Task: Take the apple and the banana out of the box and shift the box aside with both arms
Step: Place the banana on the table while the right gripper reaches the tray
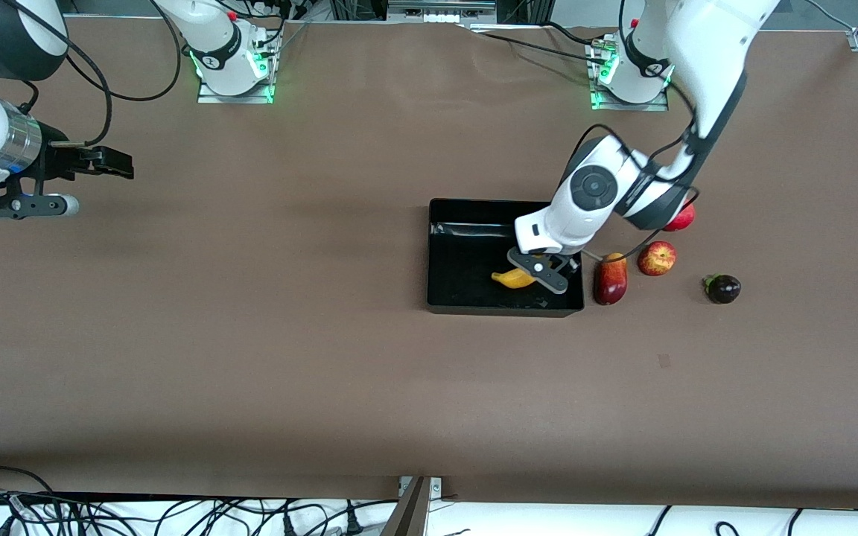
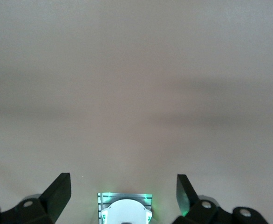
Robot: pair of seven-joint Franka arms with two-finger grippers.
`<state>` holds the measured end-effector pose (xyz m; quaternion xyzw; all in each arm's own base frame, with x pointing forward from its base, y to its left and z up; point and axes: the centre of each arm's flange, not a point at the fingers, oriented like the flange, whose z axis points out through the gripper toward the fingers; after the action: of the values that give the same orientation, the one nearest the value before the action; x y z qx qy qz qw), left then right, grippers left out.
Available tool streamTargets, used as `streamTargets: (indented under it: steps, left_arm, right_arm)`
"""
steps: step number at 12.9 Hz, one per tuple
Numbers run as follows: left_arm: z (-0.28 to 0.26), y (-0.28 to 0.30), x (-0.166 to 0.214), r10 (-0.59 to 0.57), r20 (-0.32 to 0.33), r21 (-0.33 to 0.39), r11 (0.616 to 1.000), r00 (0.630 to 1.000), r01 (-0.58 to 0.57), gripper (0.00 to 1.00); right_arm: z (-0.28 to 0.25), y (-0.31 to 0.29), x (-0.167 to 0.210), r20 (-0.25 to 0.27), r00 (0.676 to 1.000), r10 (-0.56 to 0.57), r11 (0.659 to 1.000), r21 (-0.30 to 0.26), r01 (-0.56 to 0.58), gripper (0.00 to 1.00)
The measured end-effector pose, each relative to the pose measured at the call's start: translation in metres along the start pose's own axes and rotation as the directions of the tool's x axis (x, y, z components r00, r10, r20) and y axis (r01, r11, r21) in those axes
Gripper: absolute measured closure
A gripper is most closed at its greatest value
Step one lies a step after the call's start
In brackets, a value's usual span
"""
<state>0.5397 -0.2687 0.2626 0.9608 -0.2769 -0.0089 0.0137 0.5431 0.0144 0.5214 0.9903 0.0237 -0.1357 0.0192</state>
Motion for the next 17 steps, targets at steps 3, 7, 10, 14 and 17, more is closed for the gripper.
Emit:
streamTargets:
  steps: [3, 7, 10, 14, 17]
  left_arm:
    - [-0.059, -0.023, -0.014, -0.113, 0.036, -0.038, 0.993, 0.993, 0.114, 1.00]
    - [-0.086, -0.123, -0.034, -0.048, 0.037, -0.050, 0.998, 0.998, 0.050, 1.00]
    - [-0.052, -0.223, -0.057, 0.041, 0.037, -0.093, 0.995, 0.998, -0.038, 1.00]
    - [0.021, -0.315, -0.078, 0.229, -0.044, -0.107, 0.967, 0.973, -0.232, 1.00]
    - [0.047, -0.328, -0.075, 0.281, -0.079, -0.082, 0.954, 0.957, -0.287, 1.00]
  right_arm:
    - [0.010, -0.010, 0.017, 0.006, 1.000, -0.010, 0.999, 0.042, 0.010, 0.00]
    - [0.027, -0.092, 0.066, -0.084, 0.993, -0.081, 0.990, 0.108, 0.090, 0.00]
    - [0.046, -0.181, 0.096, -0.172, 0.985, -0.013, 0.979, 0.199, 0.048, 0.00]
    - [0.079, -0.344, 0.092, -0.224, 0.973, 0.062, 0.973, 0.230, -0.009, 0.00]
    - [0.124, -0.414, 0.081, -0.195, 0.980, 0.035, 0.979, 0.204, 0.006, 0.00]
